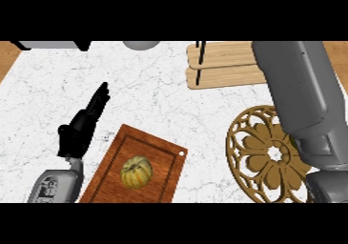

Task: Pick the tomato from the placemat and place it in the tiered shelf

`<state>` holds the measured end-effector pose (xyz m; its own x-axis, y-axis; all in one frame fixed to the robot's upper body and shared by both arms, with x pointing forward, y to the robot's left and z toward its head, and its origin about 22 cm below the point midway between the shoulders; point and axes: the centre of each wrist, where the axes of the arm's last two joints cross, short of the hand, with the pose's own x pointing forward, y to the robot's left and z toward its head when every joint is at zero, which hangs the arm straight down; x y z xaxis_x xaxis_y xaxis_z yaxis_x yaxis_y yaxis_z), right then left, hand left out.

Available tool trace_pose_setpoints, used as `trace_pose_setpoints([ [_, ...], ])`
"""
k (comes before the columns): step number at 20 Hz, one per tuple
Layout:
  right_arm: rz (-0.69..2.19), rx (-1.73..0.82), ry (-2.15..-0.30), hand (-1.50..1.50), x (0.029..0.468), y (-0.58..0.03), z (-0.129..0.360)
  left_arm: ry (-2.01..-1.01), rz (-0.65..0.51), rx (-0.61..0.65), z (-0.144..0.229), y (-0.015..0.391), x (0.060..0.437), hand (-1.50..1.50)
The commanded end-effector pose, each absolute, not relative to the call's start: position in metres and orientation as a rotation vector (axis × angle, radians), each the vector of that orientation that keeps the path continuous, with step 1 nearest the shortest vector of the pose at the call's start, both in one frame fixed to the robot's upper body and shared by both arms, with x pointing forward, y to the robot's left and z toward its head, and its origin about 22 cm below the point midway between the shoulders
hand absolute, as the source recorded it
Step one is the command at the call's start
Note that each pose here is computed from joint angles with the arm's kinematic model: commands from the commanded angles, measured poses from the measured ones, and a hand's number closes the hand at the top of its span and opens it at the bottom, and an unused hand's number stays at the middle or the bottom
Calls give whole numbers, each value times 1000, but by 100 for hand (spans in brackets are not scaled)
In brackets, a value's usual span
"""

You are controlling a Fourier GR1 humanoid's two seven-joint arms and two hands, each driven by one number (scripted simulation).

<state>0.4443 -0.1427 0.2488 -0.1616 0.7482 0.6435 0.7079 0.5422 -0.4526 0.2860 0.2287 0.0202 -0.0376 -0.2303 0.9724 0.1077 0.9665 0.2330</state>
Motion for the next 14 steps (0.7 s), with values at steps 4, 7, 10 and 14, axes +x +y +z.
trace_pose_setpoints([
  [4,18,-1441,-1610,-150,458,-173,238,-1586,-263,105,1,230,276,0],
  [7,21,-1451,-1580,-150,452,-187,219,-1585,-251,97,12,217,279,0],
  [10,-38,-1379,-1612,-150,443,-172,214,-1570,-257,110,9,222,269,0],
  [14,-141,-1291,-1694,-150,444,-193,231,-1572,-252,108,8,207,284,0],
])
